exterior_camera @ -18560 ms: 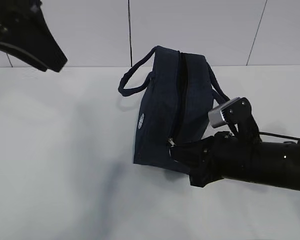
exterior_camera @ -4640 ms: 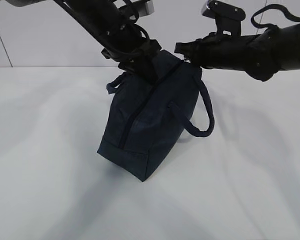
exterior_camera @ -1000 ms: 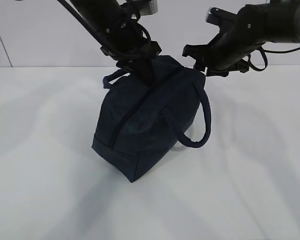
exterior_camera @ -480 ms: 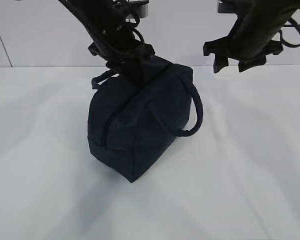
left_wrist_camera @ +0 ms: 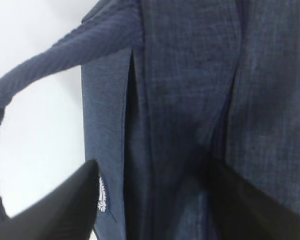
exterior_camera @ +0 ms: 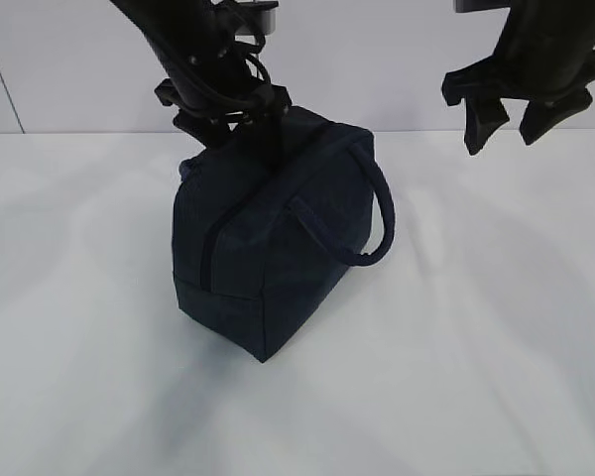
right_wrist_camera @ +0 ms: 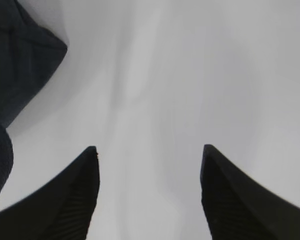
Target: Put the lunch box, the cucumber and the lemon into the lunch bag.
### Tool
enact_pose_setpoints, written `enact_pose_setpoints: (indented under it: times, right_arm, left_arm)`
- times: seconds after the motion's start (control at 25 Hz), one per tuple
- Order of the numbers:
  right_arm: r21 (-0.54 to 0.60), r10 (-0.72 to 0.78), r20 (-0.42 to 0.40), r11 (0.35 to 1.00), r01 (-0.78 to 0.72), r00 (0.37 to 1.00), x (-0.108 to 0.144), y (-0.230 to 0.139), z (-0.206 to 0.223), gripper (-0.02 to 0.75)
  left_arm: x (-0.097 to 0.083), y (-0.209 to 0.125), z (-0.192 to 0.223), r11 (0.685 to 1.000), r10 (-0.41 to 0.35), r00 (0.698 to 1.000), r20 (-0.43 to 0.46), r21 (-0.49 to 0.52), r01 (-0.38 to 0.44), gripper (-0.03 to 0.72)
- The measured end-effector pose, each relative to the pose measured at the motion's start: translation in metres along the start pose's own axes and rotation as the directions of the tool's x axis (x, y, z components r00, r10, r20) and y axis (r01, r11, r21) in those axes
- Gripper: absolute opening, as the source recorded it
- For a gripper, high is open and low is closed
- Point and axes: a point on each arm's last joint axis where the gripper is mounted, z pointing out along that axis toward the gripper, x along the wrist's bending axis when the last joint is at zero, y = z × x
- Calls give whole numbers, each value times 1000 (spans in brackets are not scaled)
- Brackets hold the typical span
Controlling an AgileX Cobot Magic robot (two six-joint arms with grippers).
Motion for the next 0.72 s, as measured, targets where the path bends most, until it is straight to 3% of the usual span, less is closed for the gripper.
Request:
enact_pose_setpoints:
  times: [0.16, 0.48, 0.72]
  right_arm:
    - [12, -75, -43, 997, 75, 996, 4, -1, -3, 472]
    - [-48, -88, -108, 995, 84, 990, 6, -7, -32, 459]
    - [-64, -83, -144, 995, 75, 986, 4, -41, -62, 456]
  left_arm:
    - [-6, 1, -22, 999, 11, 1000, -1, -45, -11, 515]
    - [-14, -4, -75, 990, 29, 998, -55, -136, -36, 499]
    - [-19, -38, -101, 994, 27, 996, -84, -105, -36, 493]
